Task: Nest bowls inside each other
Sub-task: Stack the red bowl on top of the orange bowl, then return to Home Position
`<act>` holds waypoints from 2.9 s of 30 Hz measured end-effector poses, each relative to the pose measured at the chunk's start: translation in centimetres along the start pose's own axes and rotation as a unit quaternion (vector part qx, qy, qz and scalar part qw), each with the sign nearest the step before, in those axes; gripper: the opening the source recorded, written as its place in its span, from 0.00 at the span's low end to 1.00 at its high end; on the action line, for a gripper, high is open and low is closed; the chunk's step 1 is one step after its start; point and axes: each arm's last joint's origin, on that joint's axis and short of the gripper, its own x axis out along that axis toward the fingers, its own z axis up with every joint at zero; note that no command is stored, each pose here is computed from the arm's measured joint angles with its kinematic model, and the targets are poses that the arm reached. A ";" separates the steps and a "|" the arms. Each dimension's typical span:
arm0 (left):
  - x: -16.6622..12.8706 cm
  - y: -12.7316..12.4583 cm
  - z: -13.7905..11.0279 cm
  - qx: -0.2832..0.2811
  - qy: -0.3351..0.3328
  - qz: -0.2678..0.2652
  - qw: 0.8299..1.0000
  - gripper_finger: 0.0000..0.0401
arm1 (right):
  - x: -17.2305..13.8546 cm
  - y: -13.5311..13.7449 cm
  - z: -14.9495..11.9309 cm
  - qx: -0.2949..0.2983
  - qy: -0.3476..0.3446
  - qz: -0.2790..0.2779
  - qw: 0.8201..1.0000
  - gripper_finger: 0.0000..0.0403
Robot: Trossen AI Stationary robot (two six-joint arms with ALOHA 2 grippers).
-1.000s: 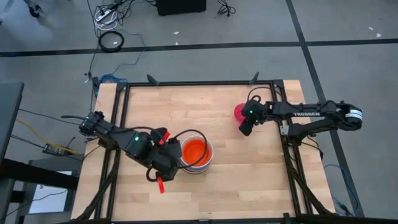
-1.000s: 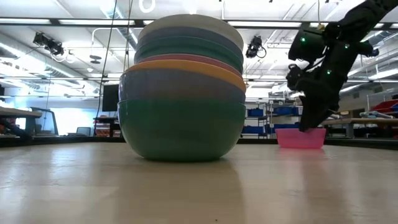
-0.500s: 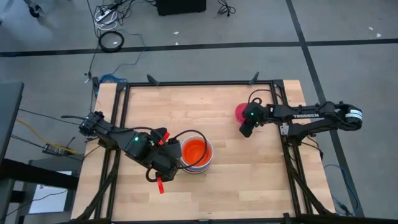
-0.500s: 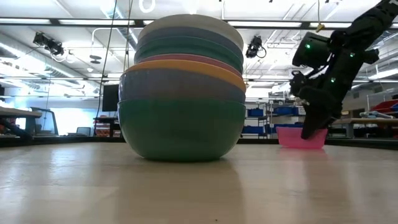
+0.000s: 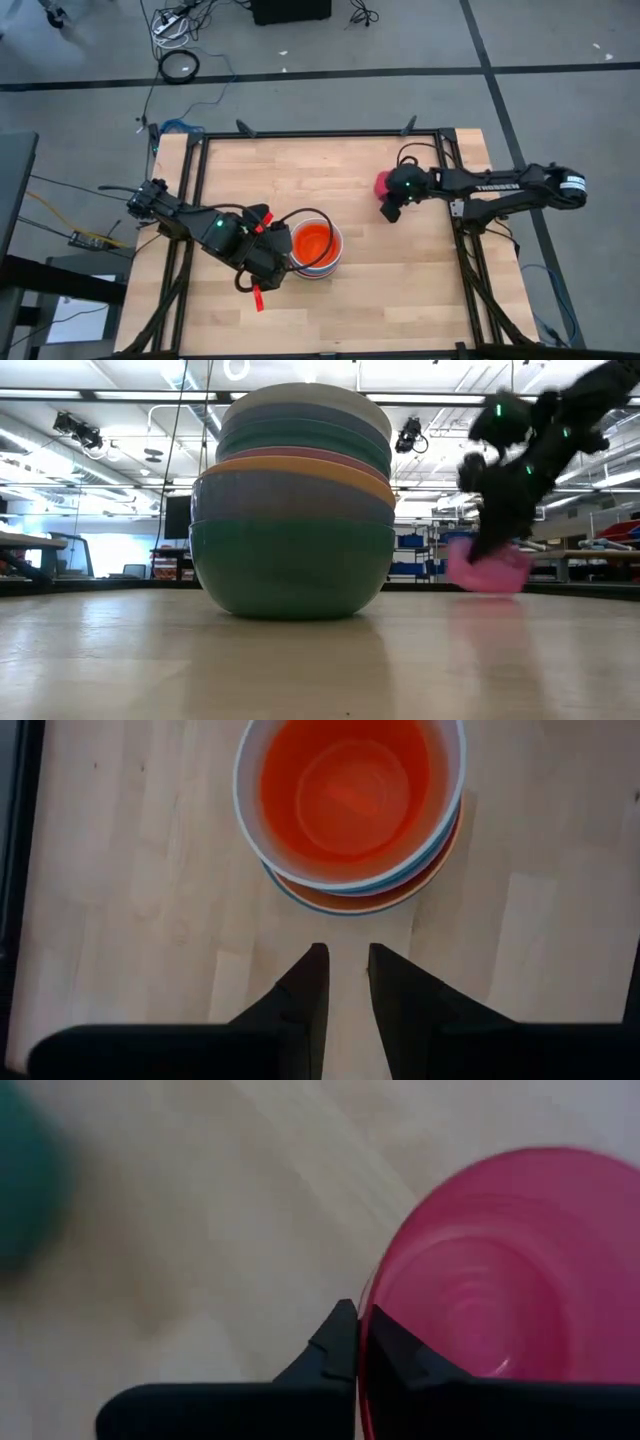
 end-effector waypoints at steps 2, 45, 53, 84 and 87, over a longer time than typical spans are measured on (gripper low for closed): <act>0.0 0.0 0.0 -0.001 0.000 0.001 1.000 0.21 | -1.2 1.8 1.7 -0.020 -0.042 0.034 0.998 0.00; -3.7 -0.2 -2.3 -0.009 -0.078 0.008 0.997 0.21 | -0.6 25.0 9.2 -0.266 0.000 0.211 0.941 0.00; -3.7 -0.1 -2.3 -0.009 -0.084 0.015 0.996 0.21 | -0.8 25.2 9.3 -0.262 -0.007 0.227 0.938 0.19; -10.4 1.9 -5.7 0.049 -0.329 0.151 0.931 0.21 | -18.7 22.2 10.7 -0.348 -0.233 0.349 0.838 0.40; -11.3 3.1 -4.8 0.039 -0.361 0.162 0.917 0.21 | -22.7 19.9 11.2 -0.343 -0.301 0.368 0.810 0.40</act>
